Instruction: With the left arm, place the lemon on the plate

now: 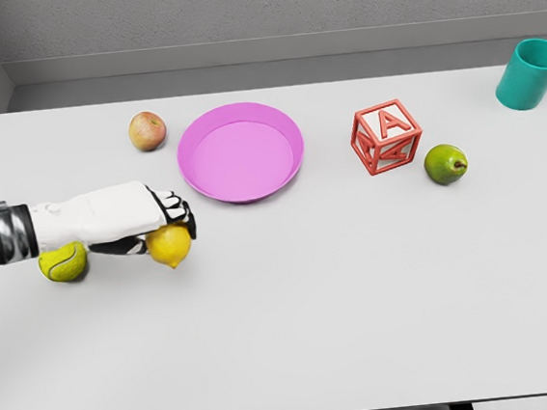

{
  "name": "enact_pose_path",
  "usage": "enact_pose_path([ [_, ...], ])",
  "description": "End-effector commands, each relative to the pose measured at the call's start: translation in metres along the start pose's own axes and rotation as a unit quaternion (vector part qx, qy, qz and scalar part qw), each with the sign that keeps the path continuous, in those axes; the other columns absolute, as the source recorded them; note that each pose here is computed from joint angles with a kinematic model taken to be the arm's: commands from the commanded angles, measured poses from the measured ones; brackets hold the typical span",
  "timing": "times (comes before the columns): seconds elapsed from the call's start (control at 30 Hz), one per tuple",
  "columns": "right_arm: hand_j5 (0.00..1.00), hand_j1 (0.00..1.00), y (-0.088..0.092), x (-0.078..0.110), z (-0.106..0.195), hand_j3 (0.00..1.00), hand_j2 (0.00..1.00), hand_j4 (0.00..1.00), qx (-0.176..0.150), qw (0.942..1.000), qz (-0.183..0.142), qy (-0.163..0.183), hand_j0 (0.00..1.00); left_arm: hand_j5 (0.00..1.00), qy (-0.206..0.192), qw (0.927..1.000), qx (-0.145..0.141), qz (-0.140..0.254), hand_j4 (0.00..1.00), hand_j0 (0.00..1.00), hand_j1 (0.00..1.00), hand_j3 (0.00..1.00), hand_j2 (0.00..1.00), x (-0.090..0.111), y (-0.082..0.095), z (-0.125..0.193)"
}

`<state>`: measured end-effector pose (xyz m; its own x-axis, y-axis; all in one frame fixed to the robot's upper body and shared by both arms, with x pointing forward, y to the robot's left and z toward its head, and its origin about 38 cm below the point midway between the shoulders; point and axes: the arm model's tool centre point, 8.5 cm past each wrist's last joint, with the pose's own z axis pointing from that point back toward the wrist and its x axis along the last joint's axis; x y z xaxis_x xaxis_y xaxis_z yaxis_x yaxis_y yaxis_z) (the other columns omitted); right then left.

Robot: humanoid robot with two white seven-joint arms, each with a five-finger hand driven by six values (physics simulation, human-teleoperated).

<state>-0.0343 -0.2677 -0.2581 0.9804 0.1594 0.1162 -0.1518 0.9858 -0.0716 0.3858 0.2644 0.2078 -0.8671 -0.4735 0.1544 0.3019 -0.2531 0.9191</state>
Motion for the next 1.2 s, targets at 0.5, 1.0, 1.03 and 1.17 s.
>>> enact_pose_path([
  [0.5,1.0,1.0,0.0,0.0,0.0,1.0,1.0,1.0,0.0,1.0,0.0,0.0,1.0,0.27,0.008,0.9993,0.028,0.024,0.27,0.27,0.27,0.27,0.27,-0.018,0.008,-0.017],
  [1.0,1.0,1.0,0.0,0.0,0.0,1.0,1.0,1.0,0.0,1.0,0.0,0.0,1.0,0.28,0.014,0.9988,0.032,0.036,0.28,0.28,0.28,0.28,0.28,-0.035,0.017,-0.033],
  [1.03,1.0,1.0,0.0,0.0,0.0,1.0,1.0,1.0,0.0,1.0,0.0,0.0,1.0,0.28,0.013,0.9986,0.034,0.037,0.28,0.28,0.28,0.28,0.28,-0.036,0.018,-0.035],
  [1.17,1.0,1.0,0.0,0.0,0.0,1.0,1.0,1.0,0.0,1.0,0.0,0.0,1.0,0.28,0.019,0.9982,0.037,0.043,0.28,0.28,0.28,0.28,0.28,-0.043,0.02,-0.041],
])
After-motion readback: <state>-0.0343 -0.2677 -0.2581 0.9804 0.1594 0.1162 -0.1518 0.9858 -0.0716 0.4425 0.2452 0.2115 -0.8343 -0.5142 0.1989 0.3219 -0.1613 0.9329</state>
